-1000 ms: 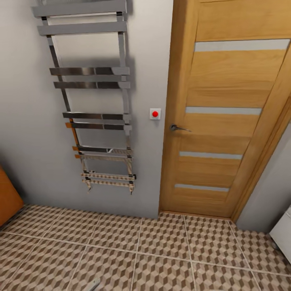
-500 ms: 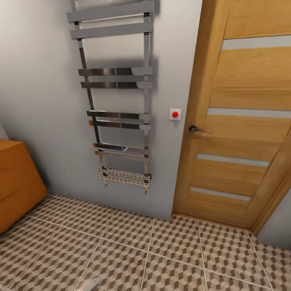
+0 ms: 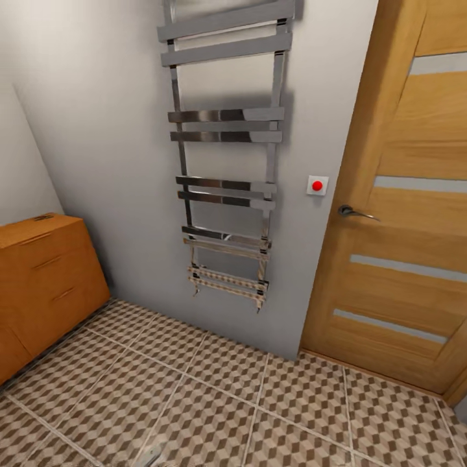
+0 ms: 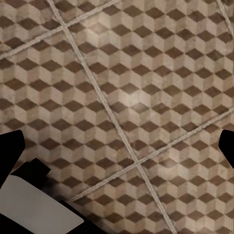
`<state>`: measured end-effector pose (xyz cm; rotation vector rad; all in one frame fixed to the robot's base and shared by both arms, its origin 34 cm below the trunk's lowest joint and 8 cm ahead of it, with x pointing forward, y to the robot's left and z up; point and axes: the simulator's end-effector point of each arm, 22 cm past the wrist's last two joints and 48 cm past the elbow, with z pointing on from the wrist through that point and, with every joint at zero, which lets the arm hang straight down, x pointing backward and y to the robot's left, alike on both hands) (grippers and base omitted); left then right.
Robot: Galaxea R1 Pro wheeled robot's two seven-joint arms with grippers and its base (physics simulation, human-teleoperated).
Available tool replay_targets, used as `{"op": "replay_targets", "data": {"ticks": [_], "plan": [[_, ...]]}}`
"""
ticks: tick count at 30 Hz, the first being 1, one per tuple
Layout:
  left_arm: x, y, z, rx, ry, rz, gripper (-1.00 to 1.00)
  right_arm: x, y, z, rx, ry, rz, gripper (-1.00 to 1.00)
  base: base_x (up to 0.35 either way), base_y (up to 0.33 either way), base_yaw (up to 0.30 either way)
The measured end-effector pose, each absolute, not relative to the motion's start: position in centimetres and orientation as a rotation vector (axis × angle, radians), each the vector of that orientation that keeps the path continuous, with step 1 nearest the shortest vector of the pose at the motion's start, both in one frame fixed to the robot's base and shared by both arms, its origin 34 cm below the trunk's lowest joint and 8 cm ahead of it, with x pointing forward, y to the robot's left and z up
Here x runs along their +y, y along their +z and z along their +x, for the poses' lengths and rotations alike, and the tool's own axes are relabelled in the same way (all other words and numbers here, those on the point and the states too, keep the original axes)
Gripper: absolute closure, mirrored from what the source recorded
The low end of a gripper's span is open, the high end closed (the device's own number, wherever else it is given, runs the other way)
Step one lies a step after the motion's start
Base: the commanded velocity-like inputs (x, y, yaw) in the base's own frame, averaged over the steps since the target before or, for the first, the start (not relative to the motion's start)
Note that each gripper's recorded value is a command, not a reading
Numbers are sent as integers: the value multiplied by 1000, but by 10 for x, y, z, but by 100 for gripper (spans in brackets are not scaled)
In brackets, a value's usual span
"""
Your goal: Take the four mousetraps from the cabinet in the bathroom and place them on the bathroom floor. Make sure all four end up on the same floor surface, and ensure that at least two of them are either under or directly next to the same bathroom sink.
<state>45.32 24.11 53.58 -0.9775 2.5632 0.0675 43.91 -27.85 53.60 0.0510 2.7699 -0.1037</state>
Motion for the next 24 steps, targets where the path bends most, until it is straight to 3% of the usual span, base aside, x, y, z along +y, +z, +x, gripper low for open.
{"op": "replay_targets", "data": {"ticks": [11,24], "plan": [[242,536,453,2564,68,-978,-100,-277,536,439,2772,-103,48,-100,0,-34,283],[242,536,453,2564,69,-978,-100,-278,536,438,2773,-113,49,-100,134,-205,271]]}}
